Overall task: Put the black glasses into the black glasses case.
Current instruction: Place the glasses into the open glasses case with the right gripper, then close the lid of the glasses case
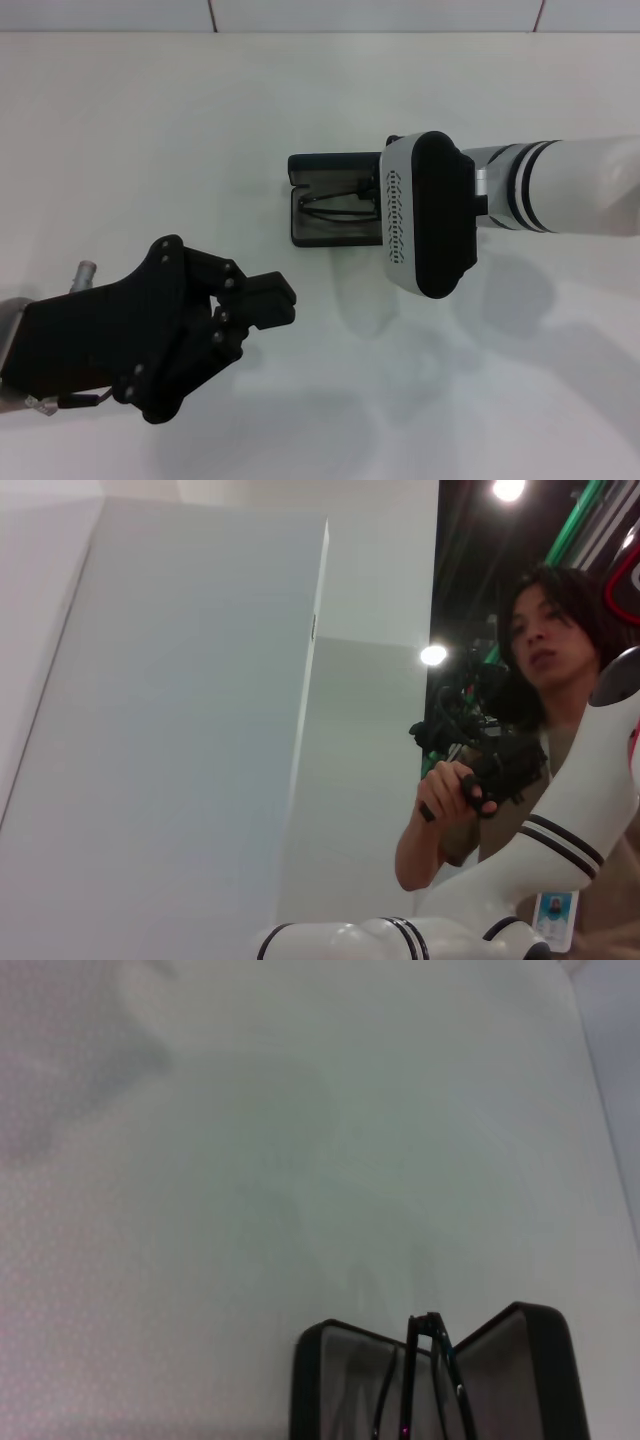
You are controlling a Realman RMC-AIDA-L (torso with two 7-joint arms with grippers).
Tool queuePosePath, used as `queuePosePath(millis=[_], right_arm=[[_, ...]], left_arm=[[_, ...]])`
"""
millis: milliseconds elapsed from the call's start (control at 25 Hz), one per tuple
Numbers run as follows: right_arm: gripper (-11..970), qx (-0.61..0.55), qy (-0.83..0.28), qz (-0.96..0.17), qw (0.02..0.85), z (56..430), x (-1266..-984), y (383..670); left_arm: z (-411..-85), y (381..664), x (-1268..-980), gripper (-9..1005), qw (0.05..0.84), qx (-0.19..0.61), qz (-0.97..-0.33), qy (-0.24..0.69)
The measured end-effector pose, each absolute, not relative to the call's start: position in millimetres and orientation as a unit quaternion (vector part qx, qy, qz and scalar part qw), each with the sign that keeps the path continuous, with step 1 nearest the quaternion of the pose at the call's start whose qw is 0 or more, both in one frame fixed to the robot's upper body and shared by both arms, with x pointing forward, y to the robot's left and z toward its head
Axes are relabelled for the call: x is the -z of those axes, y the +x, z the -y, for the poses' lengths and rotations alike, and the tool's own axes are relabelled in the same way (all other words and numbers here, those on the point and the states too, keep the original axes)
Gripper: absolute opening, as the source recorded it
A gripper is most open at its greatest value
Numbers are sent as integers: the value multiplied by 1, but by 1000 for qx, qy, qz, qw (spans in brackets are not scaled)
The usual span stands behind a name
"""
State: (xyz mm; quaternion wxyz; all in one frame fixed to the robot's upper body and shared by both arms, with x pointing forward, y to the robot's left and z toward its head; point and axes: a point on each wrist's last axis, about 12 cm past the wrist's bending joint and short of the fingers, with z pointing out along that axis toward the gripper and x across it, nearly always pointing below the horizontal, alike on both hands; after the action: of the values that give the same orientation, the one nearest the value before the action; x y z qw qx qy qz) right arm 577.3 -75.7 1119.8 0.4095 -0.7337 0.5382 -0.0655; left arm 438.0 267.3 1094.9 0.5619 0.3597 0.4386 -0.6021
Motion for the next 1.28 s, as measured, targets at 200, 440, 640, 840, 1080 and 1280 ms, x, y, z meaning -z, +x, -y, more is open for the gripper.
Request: queuePosePath(millis=[200, 440, 640, 840, 1080, 1280], right_arm=[[106, 65, -733, -539, 410, 76, -1119, 577], [108, 56, -720, -556, 412, 76, -1120, 577], [110, 55, -717, -560, 412, 76, -1121, 578], [110, 53, -714, -564, 412, 79, -1120, 576], [120, 43, -705, -568, 423, 80, -1123, 569], [139, -1, -659, -599, 455, 90, -1137, 557]], left_arm=[[-267, 437, -1094, 46, 562, 603, -439, 358], [-266, 436, -1093, 47, 563, 603, -439, 356], [-266, 435, -1093, 47, 562, 604, -440, 355], [-265, 435, -1092, 47, 561, 605, -439, 355], [-265, 435, -1093, 47, 563, 604, -438, 355], [-269, 438, -1094, 47, 583, 589, -438, 348]])
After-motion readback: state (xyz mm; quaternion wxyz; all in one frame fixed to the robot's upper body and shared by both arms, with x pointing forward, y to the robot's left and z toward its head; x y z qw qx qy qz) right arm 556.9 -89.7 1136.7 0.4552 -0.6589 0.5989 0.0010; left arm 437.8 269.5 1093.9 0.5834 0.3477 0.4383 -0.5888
